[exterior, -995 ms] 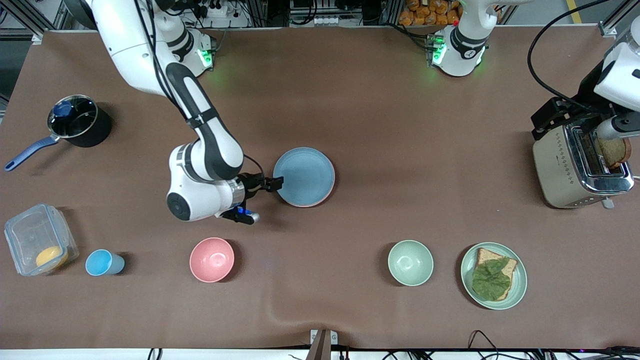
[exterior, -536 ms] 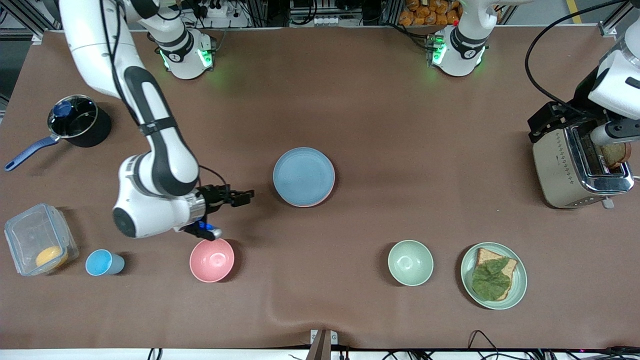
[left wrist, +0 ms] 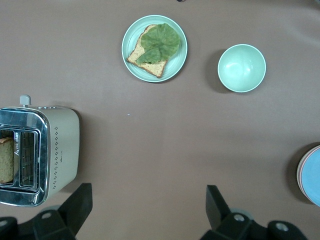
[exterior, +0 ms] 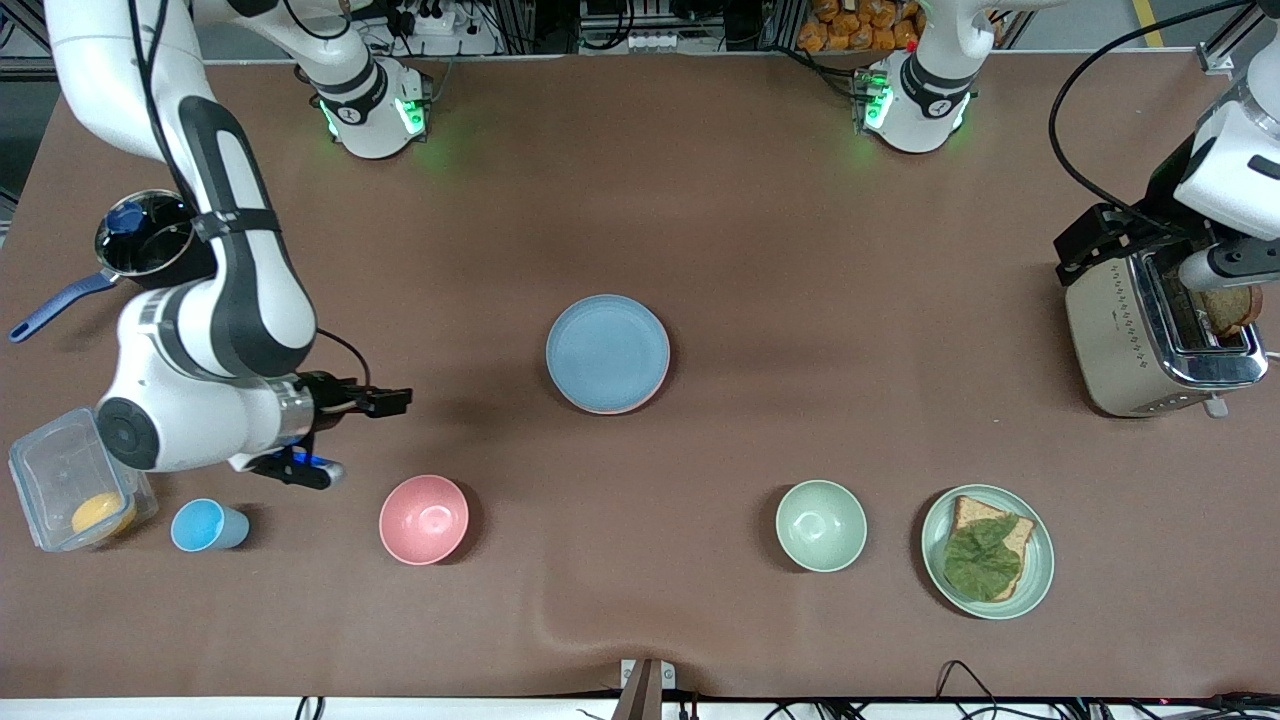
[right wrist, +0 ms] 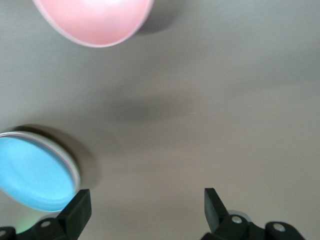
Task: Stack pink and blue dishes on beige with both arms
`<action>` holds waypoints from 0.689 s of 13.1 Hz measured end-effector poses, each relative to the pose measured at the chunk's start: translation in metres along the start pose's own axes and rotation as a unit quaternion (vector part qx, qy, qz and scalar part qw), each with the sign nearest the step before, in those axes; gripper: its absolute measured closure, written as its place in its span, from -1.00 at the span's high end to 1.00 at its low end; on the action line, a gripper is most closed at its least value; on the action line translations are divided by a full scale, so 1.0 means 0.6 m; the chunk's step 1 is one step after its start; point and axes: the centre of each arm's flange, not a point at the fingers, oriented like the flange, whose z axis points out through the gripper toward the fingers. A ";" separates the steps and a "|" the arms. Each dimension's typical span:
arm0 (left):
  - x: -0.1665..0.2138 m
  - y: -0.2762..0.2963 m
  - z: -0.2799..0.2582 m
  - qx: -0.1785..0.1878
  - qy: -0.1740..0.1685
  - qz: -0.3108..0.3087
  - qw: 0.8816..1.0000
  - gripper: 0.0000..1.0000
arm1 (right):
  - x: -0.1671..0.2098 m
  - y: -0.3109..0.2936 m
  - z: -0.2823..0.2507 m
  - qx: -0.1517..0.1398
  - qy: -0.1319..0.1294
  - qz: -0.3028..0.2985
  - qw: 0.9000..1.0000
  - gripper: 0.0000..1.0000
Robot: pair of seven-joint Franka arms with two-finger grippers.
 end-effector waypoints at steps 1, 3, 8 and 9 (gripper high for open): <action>0.000 0.000 0.000 0.000 0.000 0.000 1.000 1.00 | -0.004 0.021 -0.020 -0.016 0.008 -0.010 1.000 1.00; -0.001 -0.003 -0.002 0.001 -0.002 -0.001 1.000 1.00 | -0.011 0.071 -0.060 -0.024 0.018 -0.027 0.999 1.00; -0.005 -0.005 -0.002 0.003 -0.009 -0.002 1.000 1.00 | -0.092 0.152 -0.210 -0.046 0.085 -0.017 0.995 1.00; -0.006 -0.006 -0.002 0.003 -0.009 -0.003 1.000 1.00 | -0.126 0.154 -0.244 -0.053 0.102 -0.019 0.993 1.00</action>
